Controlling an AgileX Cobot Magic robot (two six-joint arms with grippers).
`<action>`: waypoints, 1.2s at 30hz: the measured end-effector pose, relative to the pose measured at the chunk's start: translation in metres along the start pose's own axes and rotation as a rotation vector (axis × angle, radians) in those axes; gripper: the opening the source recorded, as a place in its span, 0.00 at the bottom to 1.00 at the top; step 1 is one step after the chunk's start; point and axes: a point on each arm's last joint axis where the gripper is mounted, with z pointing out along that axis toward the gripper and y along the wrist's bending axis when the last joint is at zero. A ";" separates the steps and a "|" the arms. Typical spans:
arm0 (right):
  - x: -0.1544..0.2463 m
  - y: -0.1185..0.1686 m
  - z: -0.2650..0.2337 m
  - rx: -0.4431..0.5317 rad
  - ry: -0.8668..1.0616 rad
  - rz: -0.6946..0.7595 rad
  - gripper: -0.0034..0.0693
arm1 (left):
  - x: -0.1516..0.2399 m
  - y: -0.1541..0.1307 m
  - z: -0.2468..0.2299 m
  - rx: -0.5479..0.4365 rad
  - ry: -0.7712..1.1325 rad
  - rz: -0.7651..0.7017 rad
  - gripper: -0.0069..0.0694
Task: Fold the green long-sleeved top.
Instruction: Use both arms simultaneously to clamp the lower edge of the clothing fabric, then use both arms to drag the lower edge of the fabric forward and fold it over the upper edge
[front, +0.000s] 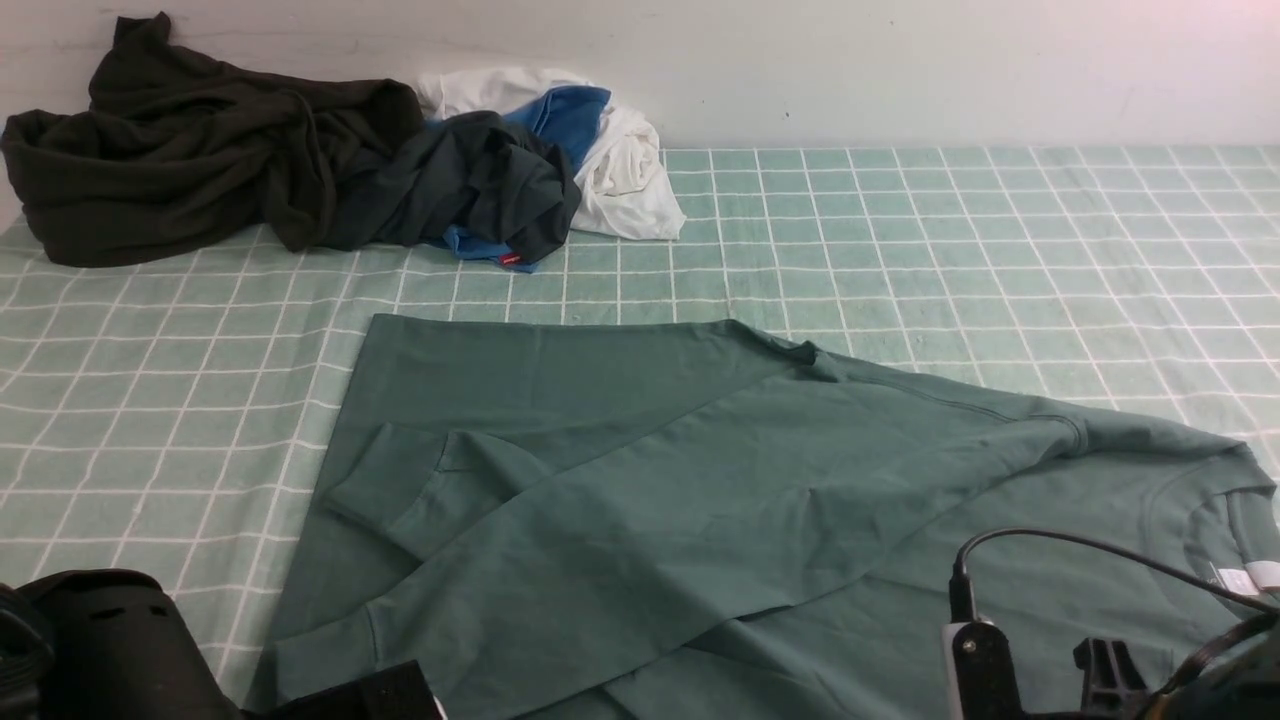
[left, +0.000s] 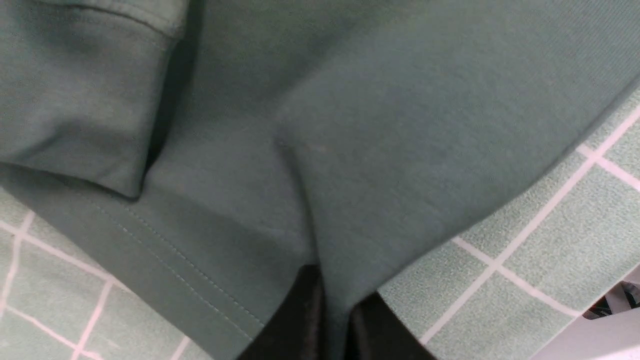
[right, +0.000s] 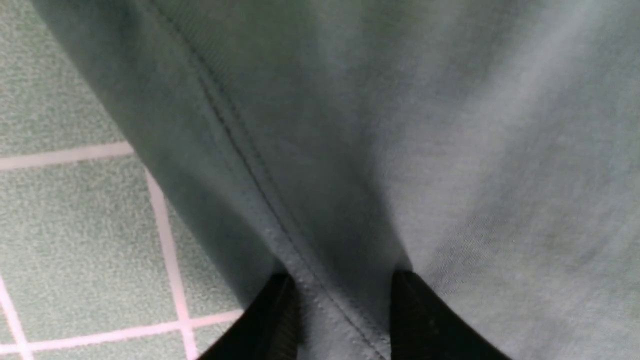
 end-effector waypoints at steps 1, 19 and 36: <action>0.000 0.000 0.000 -0.001 0.001 -0.008 0.39 | 0.000 0.000 0.000 0.000 0.000 0.000 0.10; -0.025 -0.038 -0.032 0.052 -0.008 0.084 0.05 | -0.008 0.012 -0.016 -0.096 -0.002 -0.028 0.10; -0.001 -0.168 -0.108 0.169 -0.201 0.311 0.05 | -0.075 0.163 -0.087 -0.298 -0.188 -0.288 0.11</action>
